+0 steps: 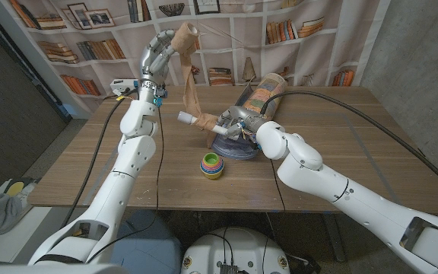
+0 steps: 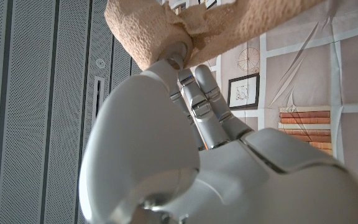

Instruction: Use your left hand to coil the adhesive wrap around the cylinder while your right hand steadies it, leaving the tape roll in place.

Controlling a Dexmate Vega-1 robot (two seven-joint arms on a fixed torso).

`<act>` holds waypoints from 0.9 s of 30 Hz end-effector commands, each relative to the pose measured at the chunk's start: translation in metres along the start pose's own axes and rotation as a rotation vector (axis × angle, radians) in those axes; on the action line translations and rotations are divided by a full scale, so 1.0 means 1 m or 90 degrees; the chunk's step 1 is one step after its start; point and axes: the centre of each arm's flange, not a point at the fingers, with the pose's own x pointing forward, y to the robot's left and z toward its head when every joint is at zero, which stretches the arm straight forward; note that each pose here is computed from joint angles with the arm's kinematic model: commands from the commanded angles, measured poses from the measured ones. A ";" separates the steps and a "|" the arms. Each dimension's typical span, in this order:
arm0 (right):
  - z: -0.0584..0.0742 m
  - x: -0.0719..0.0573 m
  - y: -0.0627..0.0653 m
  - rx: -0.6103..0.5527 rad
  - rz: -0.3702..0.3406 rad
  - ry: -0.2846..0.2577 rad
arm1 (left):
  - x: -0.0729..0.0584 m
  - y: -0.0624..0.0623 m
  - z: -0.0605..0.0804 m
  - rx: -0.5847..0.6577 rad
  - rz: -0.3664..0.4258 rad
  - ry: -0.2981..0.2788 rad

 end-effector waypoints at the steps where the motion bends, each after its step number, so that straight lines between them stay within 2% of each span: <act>1: -0.005 0.003 -0.001 0.030 0.009 -0.003 | -0.013 -0.005 0.001 -0.015 -0.014 0.014; 13: -0.006 0.007 0.000 0.043 0.017 -0.005 | -0.022 -0.011 0.005 -0.026 -0.036 0.018; 27: -0.010 0.011 -0.004 0.063 0.016 -0.010 | -0.027 -0.010 0.008 -0.037 -0.047 0.028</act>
